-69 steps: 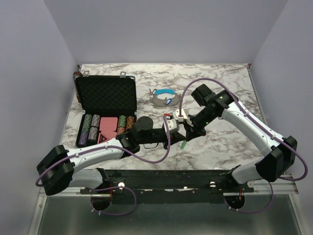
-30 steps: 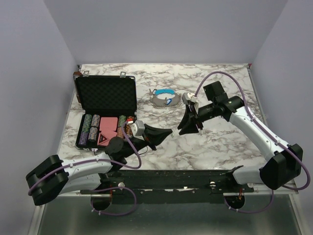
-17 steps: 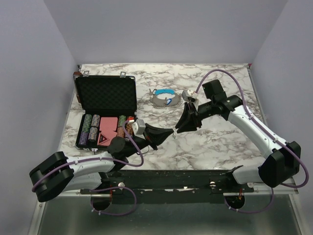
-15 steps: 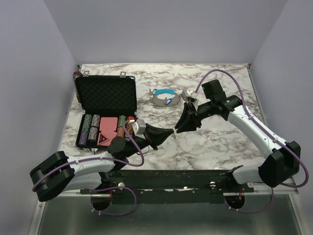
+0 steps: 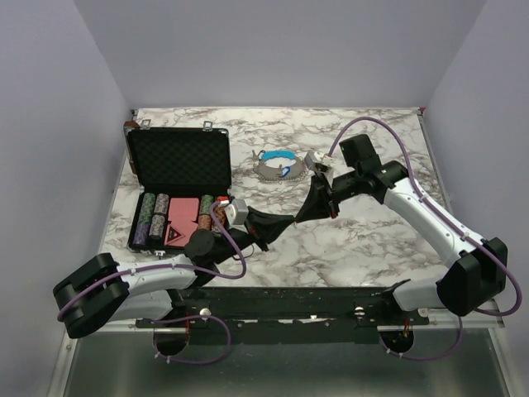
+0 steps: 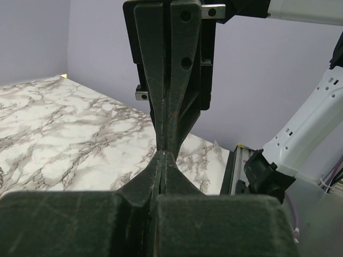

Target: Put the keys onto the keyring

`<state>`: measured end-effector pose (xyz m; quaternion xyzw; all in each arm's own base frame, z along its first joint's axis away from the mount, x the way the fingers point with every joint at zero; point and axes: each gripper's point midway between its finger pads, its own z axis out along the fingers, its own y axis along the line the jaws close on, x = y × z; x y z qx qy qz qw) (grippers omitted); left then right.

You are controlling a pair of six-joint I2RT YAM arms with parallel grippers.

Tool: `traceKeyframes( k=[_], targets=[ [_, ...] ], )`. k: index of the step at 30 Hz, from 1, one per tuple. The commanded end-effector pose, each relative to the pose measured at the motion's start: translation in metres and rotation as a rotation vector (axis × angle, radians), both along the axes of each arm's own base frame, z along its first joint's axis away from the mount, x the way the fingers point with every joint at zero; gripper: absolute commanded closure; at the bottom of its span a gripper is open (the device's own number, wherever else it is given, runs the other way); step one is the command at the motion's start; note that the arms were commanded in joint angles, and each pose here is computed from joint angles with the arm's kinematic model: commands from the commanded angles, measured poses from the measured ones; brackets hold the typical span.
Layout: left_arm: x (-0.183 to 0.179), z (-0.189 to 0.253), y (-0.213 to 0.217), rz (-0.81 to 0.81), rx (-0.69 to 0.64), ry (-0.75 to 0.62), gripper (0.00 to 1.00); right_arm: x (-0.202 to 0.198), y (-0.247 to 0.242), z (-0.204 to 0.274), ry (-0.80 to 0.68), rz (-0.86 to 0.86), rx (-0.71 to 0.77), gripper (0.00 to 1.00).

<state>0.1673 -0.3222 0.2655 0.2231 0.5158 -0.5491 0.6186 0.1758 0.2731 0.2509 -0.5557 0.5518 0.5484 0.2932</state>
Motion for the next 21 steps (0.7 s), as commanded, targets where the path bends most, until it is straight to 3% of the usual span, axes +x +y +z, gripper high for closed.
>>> traceKeyframes(
  k=[1,2,5,8,14,21],
  targets=[
    [0.007,0.009,0.003,0.037,-0.014,0.006,1.00,0.005,0.001,0.004,-0.017,-0.023,-0.039,0.99],
    [0.009,0.002,0.003,0.043,0.016,0.024,1.00,0.006,0.000,0.004,-0.045,-0.029,-0.056,1.00],
    [0.010,-0.007,0.011,0.054,0.087,0.050,0.55,0.010,-0.014,-0.007,-0.151,-0.031,-0.156,0.99],
    [0.006,-0.017,0.021,0.046,0.203,0.031,0.32,0.012,-0.032,-0.024,-0.235,0.005,-0.299,1.00],
    [0.006,-0.052,0.026,0.016,0.552,-0.060,0.27,0.013,-0.050,-0.033,-0.400,0.080,-0.410,0.99],
    [0.008,-0.037,0.005,-0.044,0.575,-0.247,0.41,0.014,-0.042,-0.026,-0.477,0.086,-0.398,1.00]
  ],
)
